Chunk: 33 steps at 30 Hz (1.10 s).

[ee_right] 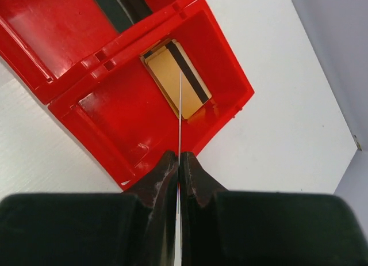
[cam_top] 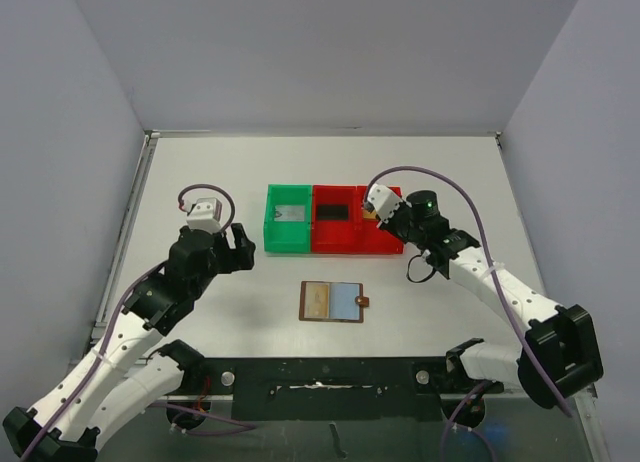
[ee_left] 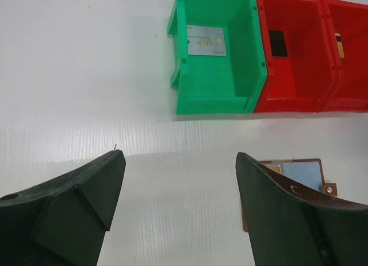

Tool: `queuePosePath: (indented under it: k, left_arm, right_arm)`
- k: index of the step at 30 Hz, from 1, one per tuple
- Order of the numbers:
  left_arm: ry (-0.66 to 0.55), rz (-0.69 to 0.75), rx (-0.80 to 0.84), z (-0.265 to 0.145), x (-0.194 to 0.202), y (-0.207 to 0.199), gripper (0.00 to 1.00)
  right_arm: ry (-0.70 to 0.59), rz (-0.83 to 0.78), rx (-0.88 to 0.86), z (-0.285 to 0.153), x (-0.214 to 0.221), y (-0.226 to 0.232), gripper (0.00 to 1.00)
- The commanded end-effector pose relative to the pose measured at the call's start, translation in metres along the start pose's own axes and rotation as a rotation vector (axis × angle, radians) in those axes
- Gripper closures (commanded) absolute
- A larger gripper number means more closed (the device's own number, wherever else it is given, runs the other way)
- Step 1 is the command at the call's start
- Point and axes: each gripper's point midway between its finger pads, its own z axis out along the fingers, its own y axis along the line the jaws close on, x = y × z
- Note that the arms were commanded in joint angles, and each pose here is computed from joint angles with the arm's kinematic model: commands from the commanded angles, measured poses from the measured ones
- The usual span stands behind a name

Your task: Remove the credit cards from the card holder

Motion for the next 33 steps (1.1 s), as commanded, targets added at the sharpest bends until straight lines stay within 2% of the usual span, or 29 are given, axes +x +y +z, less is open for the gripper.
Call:
queuePosePath:
  k: [1,14,33]
  left_arm:
    - [-0.058,0.016,0.039,-0.001,-0.014,-0.006,0.21]
    - [-0.035,0.059,0.036,0.006,-0.009,-0.007,0.21]
    - [-0.036,0.054,0.042,0.004,-0.009,-0.007,0.21]
  right_arm:
    - [-0.101,-0.110,-0.013,0.013,-0.027,-0.018,1.00]
    - [-0.100,-0.200,-0.007,0.060,-0.030,-0.036,1.00]
    - [0.060,-0.374,-0.025,0.113,0.005,-0.039,0.97]
